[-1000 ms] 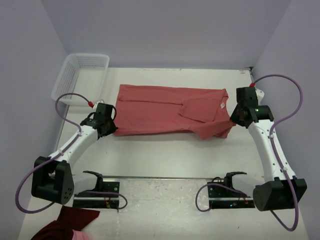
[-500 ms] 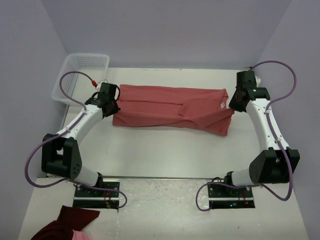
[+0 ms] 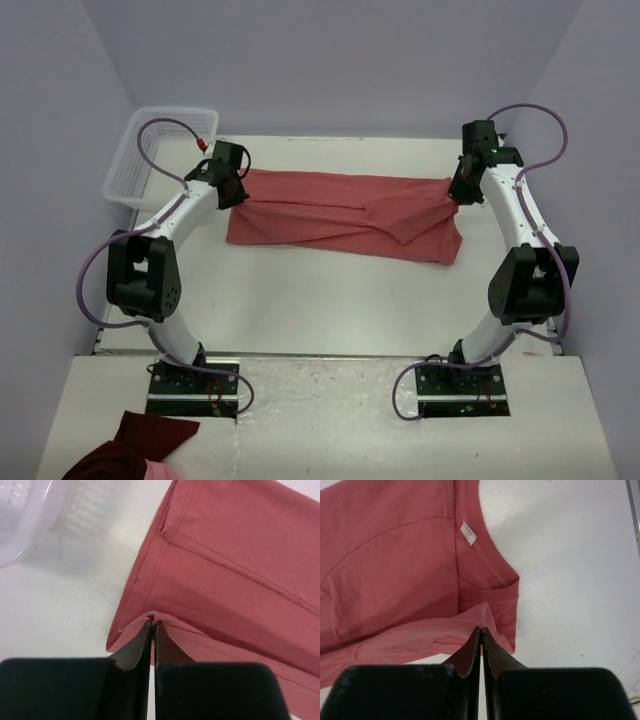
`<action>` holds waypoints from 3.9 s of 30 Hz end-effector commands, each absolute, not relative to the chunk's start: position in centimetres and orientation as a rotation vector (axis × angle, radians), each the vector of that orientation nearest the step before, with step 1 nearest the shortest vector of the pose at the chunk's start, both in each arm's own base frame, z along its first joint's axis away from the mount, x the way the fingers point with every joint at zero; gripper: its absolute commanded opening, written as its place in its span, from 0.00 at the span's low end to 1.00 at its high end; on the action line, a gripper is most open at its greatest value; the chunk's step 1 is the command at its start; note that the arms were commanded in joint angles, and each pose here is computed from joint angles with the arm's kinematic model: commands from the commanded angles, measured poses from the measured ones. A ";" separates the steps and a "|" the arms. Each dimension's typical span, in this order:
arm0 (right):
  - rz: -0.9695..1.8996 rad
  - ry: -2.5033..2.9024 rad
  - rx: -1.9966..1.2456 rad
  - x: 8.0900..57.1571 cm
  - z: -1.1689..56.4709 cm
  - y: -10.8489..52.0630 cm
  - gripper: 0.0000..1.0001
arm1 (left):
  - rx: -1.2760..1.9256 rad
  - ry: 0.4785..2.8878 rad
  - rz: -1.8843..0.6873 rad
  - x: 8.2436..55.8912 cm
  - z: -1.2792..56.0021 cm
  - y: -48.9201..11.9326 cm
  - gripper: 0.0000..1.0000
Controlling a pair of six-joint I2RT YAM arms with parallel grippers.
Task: Fold and stack the t-shirts
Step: Fold the other side of the tshirt into a rectangle
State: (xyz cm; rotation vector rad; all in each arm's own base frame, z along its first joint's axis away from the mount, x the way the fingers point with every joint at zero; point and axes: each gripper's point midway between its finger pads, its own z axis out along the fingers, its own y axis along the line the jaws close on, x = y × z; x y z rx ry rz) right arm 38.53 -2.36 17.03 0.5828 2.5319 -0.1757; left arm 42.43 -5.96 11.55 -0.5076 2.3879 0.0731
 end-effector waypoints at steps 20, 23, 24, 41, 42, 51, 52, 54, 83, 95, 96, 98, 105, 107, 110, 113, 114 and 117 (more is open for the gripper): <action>-0.111 2.516 0.518 43.4 17.9 -1.7 0.00 | -0.509 2.370 0.178 47.2 11.6 -3.7 0.00; -0.114 2.527 0.511 43.9 17.5 -1.7 0.00 | -0.512 2.385 0.177 47.7 10.6 -3.6 0.00; -0.104 2.528 0.508 44.2 17.5 -1.5 0.00 | -0.514 2.397 0.179 47.8 9.9 -3.6 0.00; -0.091 2.572 0.451 49.0 14.8 -1.2 0.00 | -0.505 2.399 0.137 53.0 9.1 -4.4 0.10; -0.082 2.555 0.438 49.7 15.3 -1.1 0.00 | -0.511 2.401 0.133 53.1 8.8 -4.5 0.31; 0.064 2.427 0.402 55.3 17.5 -1.1 0.49 | -0.620 2.128 0.124 53.9 18.1 -3.6 1.00; 0.081 2.384 0.393 54.8 19.8 -0.5 0.52 | -0.569 2.098 0.073 53.8 18.8 -5.3 1.00; 0.062 2.345 0.387 53.0 21.4 -0.3 0.62 | -0.468 2.088 -0.087 52.9 20.8 -8.2 1.00; 0.233 2.792 0.181 41.8 7.4 10.2 0.12 | -0.060 2.372 -0.395 44.6 11.7 -19.8 0.58; 0.185 2.873 0.166 39.5 3.7 11.6 0.00 | -0.069 2.503 -0.148 44.8 4.7 -17.3 0.00; 0.184 2.874 0.176 39.6 3.7 11.6 0.00 | -0.070 2.525 -0.133 44.6 3.8 -17.1 0.00; 0.181 2.889 0.179 39.3 3.6 11.5 0.00 | -0.081 2.551 -0.092 44.1 2.6 -16.6 0.00; 0.158 2.964 0.174 38.4 3.2 11.4 0.00 | -0.149 2.651 0.009 41.8 0.0 -15.0 0.00; 0.147 2.978 0.190 38.4 3.2 11.5 0.00 | -0.163 2.656 0.008 41.3 0.2 -14.9 0.00; 0.132 2.985 0.213 38.0 3.1 11.4 0.02 | -0.217 2.655 0.007 39.6 0.4 -14.2 0.00; 0.165 3.006 0.209 37.0 3.0 11.8 0.02 | -0.237 2.661 0.029 37.6 0.3 -13.1 0.00; 0.166 3.022 0.211 36.4 2.7 11.9 0.02 | -0.243 2.680 0.053 36.5 -0.2 -12.6 0.00; 0.212 3.042 0.196 34.7 2.6 12.7 0.03 | -0.264 2.691 0.053 34.6 -0.3 -11.9 0.00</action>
